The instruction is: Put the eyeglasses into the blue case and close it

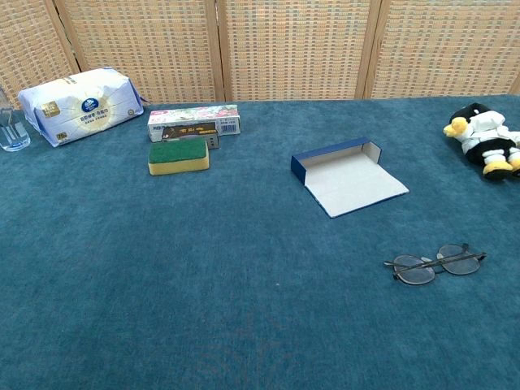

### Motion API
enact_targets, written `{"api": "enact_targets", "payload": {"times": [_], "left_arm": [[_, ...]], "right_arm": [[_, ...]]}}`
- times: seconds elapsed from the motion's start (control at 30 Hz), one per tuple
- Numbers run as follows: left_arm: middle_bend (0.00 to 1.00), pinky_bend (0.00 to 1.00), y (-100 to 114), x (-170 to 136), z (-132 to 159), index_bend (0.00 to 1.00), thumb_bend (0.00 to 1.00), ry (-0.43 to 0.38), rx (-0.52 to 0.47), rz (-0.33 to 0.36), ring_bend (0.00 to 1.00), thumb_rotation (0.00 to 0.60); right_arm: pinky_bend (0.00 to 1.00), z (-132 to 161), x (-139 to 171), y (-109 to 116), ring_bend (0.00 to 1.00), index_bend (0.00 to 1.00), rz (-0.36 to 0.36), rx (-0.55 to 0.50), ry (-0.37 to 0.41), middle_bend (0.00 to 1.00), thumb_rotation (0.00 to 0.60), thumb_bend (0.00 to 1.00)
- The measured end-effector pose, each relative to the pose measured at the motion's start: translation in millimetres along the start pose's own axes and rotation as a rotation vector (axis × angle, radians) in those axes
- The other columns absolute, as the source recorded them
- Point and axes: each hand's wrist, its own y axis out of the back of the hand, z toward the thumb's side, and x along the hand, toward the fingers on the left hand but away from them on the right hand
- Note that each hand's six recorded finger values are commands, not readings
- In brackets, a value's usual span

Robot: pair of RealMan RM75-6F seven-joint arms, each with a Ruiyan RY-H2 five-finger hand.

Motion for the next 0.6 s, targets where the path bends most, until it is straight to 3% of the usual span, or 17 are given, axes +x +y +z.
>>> {"api": "enact_targets", "payload": {"times": [0.27,0.47,0.6], "left_arm": [[0.00,0.00,-1.2,-2.3,1.3,0.00,0.00,-0.007,0.012,0.000,0.00,0.600],[0.00,0.00,-4.5,-2.1,2.7,0.00,0.00,-0.009,0.028,-0.007,0.00,0.600],[0.00,0.00,-6.0,-1.2,3.2,0.00,0.00,-0.006,0.034,-0.009,0.00,0.600]], "right_arm": [[0.00,3.2,2.1,-3.9,0.00,0.01,0.030,0.002,0.015,0.00,0.600,0.05],[0.00,30.3,-0.7,-22.6,0.00,0.22,0.104,0.007,0.141,0.00,0.600,0.24],[0.00,52.4,-9.8,-38.5,0.00,0.35,0.142,0.031,0.237,0.00,0.600,0.30]]}}
